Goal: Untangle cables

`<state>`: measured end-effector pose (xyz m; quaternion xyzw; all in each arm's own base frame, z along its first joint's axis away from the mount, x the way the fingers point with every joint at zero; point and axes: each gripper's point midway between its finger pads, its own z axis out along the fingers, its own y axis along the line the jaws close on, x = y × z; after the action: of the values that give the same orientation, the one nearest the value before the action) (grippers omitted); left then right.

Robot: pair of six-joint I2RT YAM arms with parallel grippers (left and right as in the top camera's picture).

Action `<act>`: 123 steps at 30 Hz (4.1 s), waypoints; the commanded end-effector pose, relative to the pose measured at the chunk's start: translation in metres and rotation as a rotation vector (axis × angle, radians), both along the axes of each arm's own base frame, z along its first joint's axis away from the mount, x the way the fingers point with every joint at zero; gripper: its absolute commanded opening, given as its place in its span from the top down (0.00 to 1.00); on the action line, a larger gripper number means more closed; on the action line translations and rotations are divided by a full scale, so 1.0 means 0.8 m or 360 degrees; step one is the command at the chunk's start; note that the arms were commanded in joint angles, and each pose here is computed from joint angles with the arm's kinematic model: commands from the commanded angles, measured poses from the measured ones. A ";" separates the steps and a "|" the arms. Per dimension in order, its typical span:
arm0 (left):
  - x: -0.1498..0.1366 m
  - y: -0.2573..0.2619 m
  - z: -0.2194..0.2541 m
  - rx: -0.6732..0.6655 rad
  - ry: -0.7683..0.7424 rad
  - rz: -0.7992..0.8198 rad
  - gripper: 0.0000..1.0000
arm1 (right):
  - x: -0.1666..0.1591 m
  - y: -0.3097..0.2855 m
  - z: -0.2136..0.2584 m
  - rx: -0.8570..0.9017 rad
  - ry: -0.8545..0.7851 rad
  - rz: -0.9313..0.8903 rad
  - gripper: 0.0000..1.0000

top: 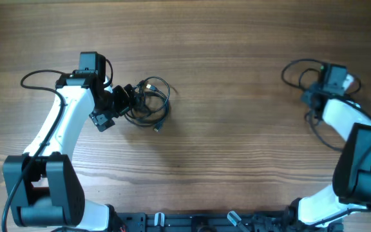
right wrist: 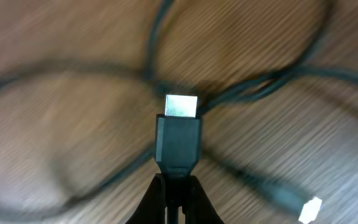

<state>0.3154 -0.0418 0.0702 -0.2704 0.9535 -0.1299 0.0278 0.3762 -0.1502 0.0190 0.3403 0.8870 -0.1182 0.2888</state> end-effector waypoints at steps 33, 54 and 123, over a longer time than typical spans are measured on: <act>-0.029 -0.030 -0.045 -0.0085 0.0229 0.0154 0.37 | 0.021 0.399 0.107 0.1075 0.0352 0.1656 0.00; 0.051 -0.104 0.134 -0.1623 -0.0242 0.0025 0.96 | -0.033 0.483 0.194 0.1782 -0.0092 0.2451 0.00; -0.003 0.204 0.068 -0.0712 -0.0295 0.1367 0.96 | 0.097 0.211 0.144 0.1252 -0.0288 0.1440 0.96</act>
<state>0.3034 0.1392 0.1196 -0.6829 0.6336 -0.3535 0.0849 0.4590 -0.0441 0.1236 0.1114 0.9102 0.3095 0.2516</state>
